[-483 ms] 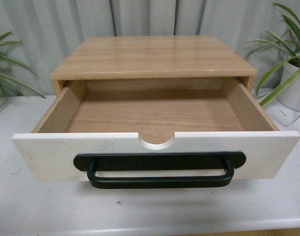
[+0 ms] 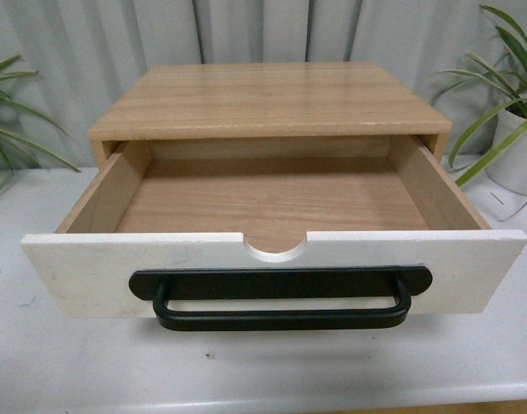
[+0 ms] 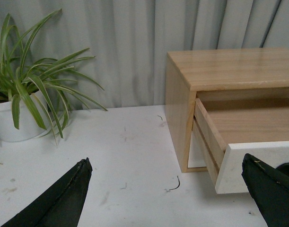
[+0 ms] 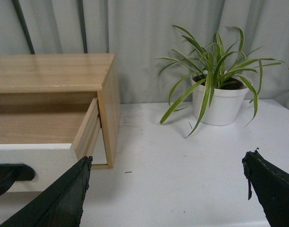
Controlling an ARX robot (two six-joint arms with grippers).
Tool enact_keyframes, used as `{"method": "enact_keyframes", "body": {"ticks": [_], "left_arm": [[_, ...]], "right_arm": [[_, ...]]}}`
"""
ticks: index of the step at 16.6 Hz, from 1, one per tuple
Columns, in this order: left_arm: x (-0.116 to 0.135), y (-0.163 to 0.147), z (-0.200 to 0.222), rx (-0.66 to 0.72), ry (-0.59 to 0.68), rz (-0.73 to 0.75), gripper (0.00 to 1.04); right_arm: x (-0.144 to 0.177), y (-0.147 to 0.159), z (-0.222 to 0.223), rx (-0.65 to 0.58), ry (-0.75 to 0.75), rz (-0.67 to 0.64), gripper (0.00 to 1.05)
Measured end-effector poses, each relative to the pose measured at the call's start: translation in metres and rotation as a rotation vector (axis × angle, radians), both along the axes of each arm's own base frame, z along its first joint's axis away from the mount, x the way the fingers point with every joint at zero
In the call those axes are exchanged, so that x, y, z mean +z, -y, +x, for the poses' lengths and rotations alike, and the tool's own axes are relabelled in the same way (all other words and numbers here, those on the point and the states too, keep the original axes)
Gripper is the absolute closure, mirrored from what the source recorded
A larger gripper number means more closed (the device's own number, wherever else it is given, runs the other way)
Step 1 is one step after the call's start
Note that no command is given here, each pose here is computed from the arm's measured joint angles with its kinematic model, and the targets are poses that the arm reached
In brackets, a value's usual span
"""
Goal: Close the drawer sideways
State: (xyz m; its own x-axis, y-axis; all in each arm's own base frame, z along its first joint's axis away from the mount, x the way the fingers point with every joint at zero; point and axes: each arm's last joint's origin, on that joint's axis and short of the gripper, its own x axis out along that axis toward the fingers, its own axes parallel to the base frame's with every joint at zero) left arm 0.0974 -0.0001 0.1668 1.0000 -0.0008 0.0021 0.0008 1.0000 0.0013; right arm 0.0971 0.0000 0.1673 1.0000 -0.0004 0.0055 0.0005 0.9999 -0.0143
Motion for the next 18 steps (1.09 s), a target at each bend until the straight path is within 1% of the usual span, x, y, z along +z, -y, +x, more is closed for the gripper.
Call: {"method": "enact_keyframes", "body": {"ticks": [18], "left_arm": [[0.0, 0.0, 0.0, 0.0, 0.0, 0.0, 0.07]], "right_arm": [[0.0, 0.0, 0.0, 0.0, 0.0, 0.0, 0.06]]}}
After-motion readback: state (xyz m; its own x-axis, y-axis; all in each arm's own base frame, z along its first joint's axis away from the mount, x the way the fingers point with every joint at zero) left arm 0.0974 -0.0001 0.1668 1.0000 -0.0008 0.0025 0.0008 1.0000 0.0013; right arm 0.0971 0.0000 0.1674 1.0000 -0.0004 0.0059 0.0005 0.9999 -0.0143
